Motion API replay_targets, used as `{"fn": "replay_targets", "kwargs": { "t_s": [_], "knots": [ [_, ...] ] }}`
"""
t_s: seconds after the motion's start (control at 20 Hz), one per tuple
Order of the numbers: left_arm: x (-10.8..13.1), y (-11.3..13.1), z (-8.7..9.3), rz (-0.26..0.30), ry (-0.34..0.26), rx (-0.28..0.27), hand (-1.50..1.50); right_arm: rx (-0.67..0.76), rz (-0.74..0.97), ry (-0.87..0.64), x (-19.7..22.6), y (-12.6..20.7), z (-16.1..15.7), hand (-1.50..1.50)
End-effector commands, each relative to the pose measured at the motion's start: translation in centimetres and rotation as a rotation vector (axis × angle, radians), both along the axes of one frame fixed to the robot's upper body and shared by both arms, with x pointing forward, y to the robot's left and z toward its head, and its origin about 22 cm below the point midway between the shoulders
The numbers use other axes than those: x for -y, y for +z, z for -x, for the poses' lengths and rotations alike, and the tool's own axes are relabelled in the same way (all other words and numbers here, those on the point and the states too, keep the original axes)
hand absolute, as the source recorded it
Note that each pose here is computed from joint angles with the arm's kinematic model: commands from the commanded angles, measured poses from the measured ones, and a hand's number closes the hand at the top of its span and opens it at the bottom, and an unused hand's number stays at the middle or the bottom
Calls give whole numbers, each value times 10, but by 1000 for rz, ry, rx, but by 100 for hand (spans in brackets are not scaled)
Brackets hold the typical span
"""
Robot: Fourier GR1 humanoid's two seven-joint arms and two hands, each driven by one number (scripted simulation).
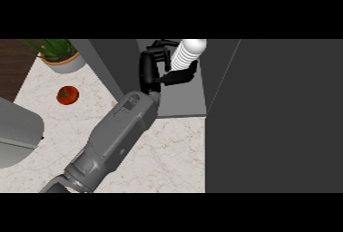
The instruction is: Pick up the bottled water, place it into the cabinet and close the cabinet
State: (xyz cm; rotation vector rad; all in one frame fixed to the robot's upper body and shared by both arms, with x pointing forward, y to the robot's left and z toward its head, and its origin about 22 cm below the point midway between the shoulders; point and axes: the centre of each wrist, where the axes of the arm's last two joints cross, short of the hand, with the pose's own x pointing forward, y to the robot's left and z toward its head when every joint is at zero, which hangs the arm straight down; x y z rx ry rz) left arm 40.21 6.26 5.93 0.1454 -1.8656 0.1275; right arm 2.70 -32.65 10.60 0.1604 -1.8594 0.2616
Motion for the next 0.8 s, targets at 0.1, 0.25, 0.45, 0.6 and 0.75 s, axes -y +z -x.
{"fn": "replay_targets", "kwargs": {
  "t_s": [0.1, 0.25, 0.45, 0.6, 0.75],
  "knots": [
    [-5, -12, -12, -191, 25, -15, -150, 56, -63, 20, -13, 12, 5, -150],
    [-6, -6, -21, -195, 10, -20, -150, 62, -45, 29, -8, 14, -3, -150],
    [-9, 12, -34, -245, 51, -34, -150, 59, -44, 28, -3, 13, -8, -150],
    [-7, 4, -30, -213, 52, -40, -150, 71, -35, 23, -4, 20, -10, -150],
    [-11, 8, -34, -168, 21, -38, -150, 76, -24, 33, -7, 21, -5, -150]
  ]
}}
